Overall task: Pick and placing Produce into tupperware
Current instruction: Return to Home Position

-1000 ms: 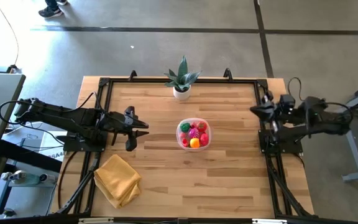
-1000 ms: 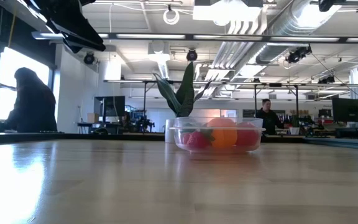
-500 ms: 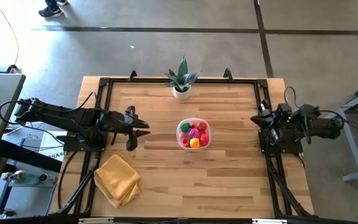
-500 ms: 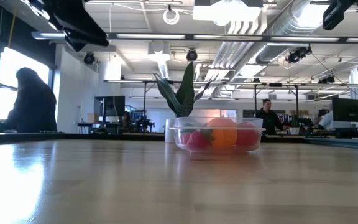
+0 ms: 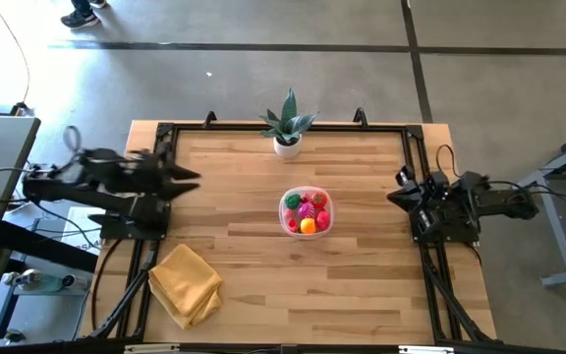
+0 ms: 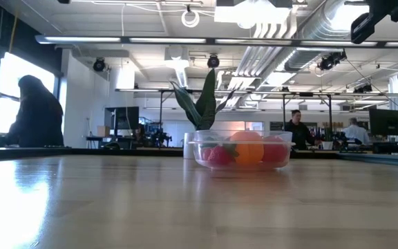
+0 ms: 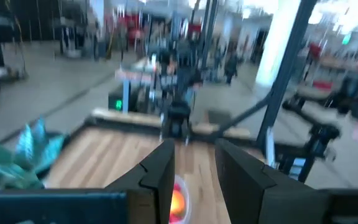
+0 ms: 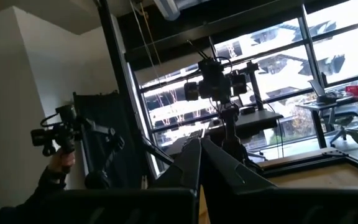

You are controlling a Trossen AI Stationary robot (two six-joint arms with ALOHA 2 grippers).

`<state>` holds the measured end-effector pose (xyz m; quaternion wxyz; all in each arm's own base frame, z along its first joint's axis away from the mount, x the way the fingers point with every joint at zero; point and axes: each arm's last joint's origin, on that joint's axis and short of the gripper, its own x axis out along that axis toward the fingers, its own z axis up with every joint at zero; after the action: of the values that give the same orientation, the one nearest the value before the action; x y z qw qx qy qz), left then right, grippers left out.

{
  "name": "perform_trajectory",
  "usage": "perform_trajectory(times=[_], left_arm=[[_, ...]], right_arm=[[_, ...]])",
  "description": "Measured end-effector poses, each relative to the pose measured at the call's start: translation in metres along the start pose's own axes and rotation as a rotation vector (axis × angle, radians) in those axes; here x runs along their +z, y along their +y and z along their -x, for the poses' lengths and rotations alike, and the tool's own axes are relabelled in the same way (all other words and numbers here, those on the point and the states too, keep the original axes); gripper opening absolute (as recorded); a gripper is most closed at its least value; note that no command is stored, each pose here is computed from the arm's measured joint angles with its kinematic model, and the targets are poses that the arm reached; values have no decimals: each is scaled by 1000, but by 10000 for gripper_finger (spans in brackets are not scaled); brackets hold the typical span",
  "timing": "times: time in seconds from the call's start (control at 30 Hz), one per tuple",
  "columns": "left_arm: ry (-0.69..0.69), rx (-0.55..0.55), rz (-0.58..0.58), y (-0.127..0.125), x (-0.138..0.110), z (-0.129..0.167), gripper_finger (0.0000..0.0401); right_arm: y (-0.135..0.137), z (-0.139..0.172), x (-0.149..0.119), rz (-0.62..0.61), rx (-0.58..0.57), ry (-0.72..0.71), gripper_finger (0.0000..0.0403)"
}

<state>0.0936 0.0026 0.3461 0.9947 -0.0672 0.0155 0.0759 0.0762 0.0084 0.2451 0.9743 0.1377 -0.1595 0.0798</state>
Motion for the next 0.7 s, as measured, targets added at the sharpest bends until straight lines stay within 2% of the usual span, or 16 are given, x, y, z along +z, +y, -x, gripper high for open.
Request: perform_trajectory(times=[0.23,0.7], left_arm=[[-111,-15,23,9,0,50,106],[-243,-8,39,19,-7,95,106]], right_arm=[[-1,0,-4,-11,-5,18,0],[-1,0,-4,-19,-7,24,0]])
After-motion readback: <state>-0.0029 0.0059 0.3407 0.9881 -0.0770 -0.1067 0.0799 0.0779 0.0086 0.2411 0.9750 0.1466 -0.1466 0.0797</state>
